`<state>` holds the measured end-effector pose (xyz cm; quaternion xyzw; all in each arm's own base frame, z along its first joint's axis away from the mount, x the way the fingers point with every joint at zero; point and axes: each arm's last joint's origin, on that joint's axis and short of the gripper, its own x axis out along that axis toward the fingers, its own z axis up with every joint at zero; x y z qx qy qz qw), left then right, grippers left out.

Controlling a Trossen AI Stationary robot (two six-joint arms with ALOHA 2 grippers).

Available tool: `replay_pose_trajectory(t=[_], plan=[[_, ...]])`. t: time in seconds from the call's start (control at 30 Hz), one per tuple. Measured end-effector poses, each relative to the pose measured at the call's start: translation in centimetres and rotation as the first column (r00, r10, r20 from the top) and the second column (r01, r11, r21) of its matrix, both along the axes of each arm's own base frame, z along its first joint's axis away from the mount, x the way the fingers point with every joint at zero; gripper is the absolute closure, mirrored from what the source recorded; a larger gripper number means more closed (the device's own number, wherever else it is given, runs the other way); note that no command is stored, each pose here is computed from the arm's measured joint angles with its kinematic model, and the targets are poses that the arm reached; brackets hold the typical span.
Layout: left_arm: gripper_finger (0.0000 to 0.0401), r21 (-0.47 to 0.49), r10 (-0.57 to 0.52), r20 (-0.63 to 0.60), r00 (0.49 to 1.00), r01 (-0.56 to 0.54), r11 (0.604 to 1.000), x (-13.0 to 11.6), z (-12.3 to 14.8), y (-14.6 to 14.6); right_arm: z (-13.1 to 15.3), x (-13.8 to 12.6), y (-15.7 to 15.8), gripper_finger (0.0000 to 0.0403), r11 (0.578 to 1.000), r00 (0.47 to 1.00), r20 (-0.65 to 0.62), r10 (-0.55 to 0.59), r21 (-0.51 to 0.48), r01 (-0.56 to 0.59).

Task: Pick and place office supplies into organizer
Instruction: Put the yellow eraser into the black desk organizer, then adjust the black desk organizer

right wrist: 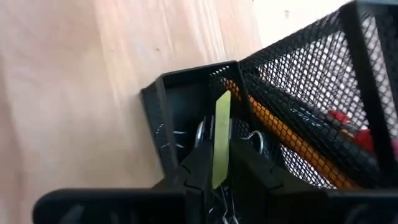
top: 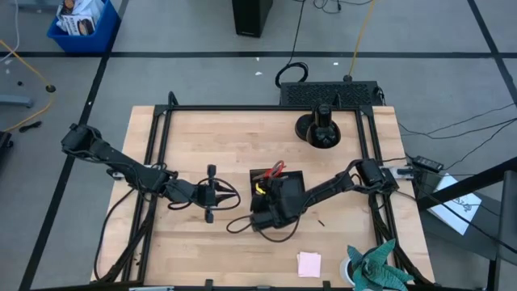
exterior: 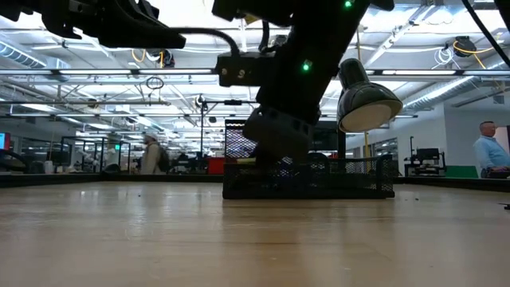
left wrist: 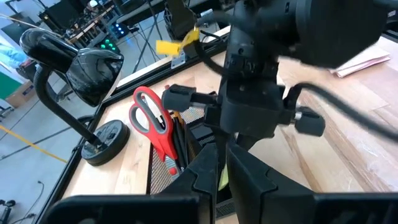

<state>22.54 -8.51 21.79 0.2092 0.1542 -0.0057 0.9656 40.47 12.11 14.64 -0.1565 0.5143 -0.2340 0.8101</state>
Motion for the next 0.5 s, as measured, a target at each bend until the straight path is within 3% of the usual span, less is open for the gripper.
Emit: replay_pose_trajectory(t=[0.33, 0.5], plan=[[0.0359, 0.0, 0.0, 0.0, 1.0, 0.0, 1.0, 0.0, 0.0, 0.0, 3.9, -1.3, 1.2, 0.0353, 0.999, 0.996, 0.091, 0.024, -0.044, -0.02], [0.0359, 0.0, 0.0, 0.001, 1.0, 0.0, 1.0, 0.0, 0.0, 0.0, 6.9, -2.9, 2.4, 0.0353, 0.994, 0.991, 0.088, 0.097, 0.042, -0.101]])
